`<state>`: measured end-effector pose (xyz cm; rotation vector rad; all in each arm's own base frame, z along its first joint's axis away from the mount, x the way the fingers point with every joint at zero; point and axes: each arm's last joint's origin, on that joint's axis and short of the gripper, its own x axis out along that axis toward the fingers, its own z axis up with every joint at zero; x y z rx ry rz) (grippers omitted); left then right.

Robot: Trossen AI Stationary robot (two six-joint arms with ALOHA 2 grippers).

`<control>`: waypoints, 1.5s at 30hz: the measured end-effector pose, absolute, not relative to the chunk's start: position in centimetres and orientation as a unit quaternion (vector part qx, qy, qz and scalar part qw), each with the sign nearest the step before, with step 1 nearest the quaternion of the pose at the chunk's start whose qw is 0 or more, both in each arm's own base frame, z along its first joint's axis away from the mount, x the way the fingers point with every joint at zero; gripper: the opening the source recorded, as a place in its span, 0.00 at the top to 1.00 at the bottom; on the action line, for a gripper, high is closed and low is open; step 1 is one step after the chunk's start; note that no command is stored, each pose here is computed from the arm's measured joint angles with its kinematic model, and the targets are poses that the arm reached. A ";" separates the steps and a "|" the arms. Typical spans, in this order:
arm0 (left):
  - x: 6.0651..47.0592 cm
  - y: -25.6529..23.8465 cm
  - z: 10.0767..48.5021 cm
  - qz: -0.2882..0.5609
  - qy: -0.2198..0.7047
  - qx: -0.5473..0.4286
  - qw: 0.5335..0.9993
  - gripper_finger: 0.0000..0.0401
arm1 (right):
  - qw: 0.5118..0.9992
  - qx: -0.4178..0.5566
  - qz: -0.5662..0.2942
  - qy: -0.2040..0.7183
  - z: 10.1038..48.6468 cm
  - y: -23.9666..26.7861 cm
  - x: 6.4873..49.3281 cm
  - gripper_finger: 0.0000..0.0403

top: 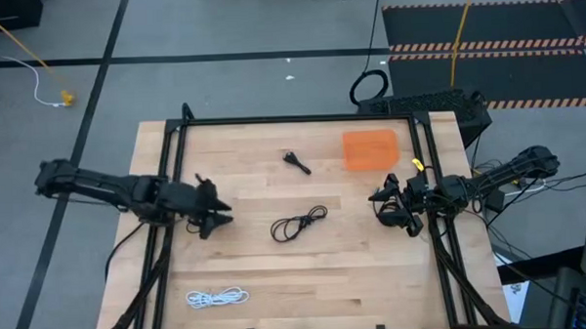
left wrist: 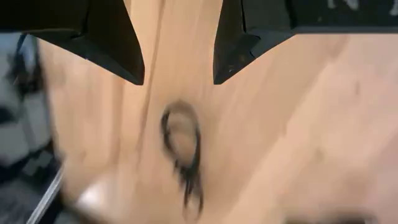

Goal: Pick and place USB-C Cables
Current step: Put the black charger cable into the orange bin

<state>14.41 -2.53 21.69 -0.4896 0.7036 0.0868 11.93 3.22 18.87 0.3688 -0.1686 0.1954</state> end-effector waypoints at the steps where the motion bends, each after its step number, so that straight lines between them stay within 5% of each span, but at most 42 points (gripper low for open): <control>1: 14.7 -2.6 21.5 0.047 0.362 -0.238 0.900 0.52 | 0.975 0.183 0.097 -0.083 18.9 3.2 11.9 0.37; 19: 15.2 -2.9 18.8 0.166 0.568 -0.238 0.770 0.52 | 0.975 0.183 0.097 -0.084 18.9 3.2 11.9 0.37; 34: 17.0 -4.3 16.1 0.194 0.600 -0.161 0.760 0.53 | 0.975 0.183 0.097 -0.083 18.9 3.2 11.9 0.37; 38: 17.1 -4.3 15.8 0.199 0.603 -0.151 0.758 0.64 | 0.975 0.183 0.097 -0.083 18.9 3.2 11.9 0.37; 43: 17.2 -4.3 15.9 0.198 0.600 -0.152 0.760 0.94 | 0.975 0.183 0.097 -0.083 18.9 3.2 11.9 0.37; 45: 17.2 -4.3 16.0 0.197 0.596 -0.155 0.763 0.96 | 0.975 0.183 0.097 -0.083 18.9 3.2 11.9 0.37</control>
